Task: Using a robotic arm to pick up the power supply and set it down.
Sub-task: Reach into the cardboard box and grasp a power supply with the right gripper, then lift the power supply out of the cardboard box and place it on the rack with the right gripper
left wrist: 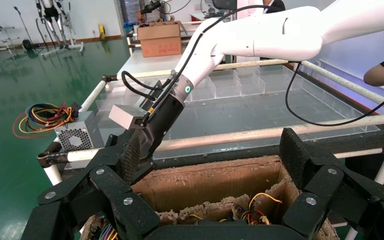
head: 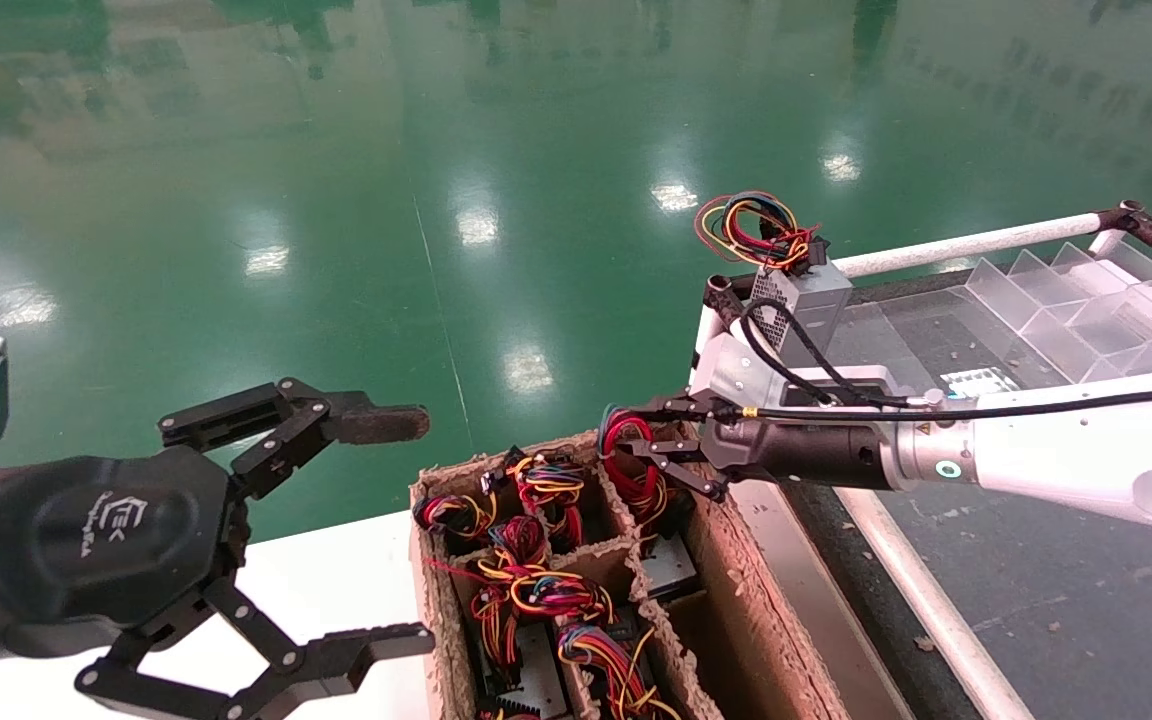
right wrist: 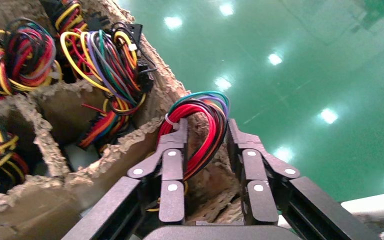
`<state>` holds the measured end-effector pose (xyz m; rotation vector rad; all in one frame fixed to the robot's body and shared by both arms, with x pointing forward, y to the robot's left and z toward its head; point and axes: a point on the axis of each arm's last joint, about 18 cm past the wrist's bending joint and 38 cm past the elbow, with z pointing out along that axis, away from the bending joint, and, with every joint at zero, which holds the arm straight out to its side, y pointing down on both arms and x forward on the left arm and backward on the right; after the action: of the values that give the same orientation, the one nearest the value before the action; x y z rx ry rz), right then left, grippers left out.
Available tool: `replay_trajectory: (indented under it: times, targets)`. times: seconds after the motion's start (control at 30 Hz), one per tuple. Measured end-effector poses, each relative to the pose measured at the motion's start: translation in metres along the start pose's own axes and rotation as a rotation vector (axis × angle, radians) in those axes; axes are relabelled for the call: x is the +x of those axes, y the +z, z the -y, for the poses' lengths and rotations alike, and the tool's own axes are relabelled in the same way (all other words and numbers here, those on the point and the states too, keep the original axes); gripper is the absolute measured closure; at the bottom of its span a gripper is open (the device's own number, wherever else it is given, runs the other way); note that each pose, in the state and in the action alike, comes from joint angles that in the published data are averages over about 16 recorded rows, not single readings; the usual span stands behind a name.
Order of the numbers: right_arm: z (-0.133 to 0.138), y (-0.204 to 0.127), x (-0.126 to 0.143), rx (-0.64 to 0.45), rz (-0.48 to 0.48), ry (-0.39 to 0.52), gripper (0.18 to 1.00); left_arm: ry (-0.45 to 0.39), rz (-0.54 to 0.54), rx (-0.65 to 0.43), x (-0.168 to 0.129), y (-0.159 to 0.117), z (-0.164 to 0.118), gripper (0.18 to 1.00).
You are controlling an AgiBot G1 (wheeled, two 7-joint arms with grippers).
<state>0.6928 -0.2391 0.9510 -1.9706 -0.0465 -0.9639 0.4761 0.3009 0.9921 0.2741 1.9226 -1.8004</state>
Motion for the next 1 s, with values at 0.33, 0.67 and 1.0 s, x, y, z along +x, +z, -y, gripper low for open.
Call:
replay_trajectory:
  times: [0.33,0.67,1.0]
  targets:
    - [-0.002,-0.004,-0.001,0.031,0.002,0.014,0.893,0.000,0.000,0.000,0.000,0.000,0.000,0.184]
    - [0.005,-0.019,0.005,0.102,-0.045,-0.001,0.961,0.000,0.000,0.000,0.000,0.000,0.000,0.184]
    - [0.035,-0.069,0.024,0.237,-0.147,-0.026,0.968,0.000,0.000,0.000,0.000,0.000,0.000,0.184]
